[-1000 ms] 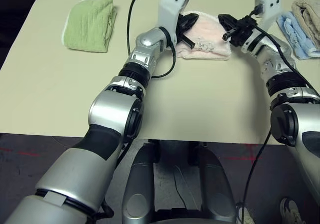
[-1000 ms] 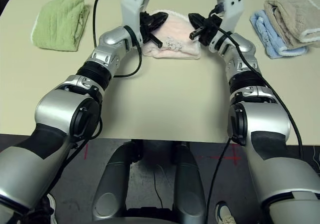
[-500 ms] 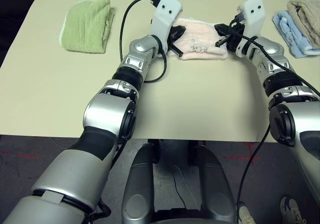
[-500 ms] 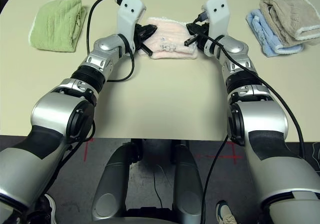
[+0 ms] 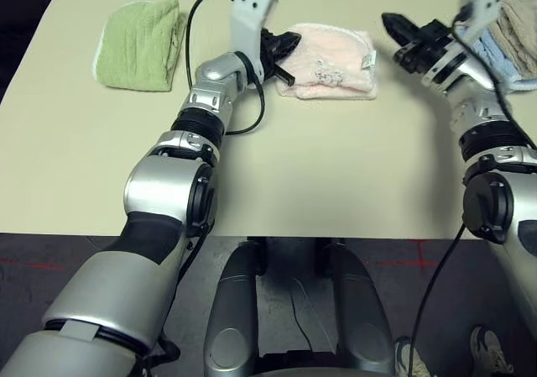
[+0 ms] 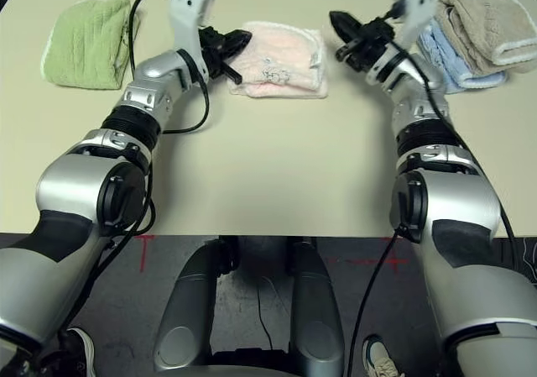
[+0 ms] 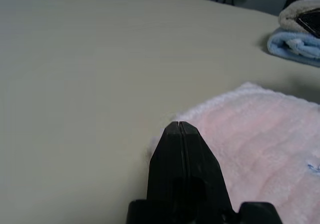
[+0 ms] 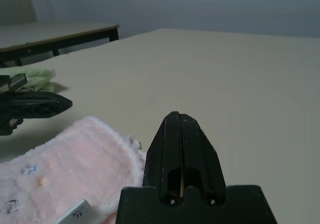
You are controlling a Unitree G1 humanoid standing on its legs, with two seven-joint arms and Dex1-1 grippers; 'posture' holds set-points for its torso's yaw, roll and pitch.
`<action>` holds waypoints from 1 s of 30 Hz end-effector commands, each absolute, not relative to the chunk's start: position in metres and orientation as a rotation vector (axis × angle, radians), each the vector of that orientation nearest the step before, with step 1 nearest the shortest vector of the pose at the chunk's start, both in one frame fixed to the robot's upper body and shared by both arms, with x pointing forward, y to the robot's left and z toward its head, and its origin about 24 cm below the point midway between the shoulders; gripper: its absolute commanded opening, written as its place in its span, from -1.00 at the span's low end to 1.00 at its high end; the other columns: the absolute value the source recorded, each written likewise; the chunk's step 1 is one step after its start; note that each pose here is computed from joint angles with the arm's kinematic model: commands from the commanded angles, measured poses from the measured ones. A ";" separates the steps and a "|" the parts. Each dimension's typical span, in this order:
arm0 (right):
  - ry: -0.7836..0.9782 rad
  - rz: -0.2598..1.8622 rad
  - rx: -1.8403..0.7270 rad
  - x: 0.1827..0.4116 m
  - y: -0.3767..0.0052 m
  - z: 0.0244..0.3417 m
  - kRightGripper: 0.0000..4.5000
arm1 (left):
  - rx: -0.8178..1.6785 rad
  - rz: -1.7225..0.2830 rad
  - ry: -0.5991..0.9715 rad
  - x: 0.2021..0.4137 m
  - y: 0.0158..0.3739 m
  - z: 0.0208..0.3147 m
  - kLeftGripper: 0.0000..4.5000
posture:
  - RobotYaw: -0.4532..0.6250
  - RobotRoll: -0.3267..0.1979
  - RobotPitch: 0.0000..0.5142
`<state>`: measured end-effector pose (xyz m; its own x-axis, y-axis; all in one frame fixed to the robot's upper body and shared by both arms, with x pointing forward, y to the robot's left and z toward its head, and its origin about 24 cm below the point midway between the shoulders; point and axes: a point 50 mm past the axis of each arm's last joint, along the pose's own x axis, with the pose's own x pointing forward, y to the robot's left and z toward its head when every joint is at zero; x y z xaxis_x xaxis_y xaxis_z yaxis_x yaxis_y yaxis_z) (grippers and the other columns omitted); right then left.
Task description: Fold the towel and set it aside.
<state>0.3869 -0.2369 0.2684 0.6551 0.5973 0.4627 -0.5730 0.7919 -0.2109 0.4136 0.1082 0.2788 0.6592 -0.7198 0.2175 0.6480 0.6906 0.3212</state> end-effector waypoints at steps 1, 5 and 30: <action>-0.533 0.761 -0.032 0.375 -0.252 0.264 -1.00 | 0.227 -0.843 -0.367 0.407 0.120 0.270 -0.97 | -0.19 0.25 0.58; -0.464 0.845 -0.125 0.362 -0.264 0.255 -1.00 | 0.254 -0.876 -0.380 0.394 0.134 0.267 -0.97 | -0.17 0.25 0.58; -0.254 1.005 -0.361 0.341 -0.282 0.224 -0.90 | 0.429 -1.079 -0.268 0.353 0.157 0.235 -0.90 | -0.16 0.25 0.54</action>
<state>0.3437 -0.2749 0.2263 0.4973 0.8662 0.0478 -0.7772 0.4694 -0.4191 0.3565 0.1580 0.2393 0.4704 -0.8823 0.0148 0.7825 0.4248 0.4552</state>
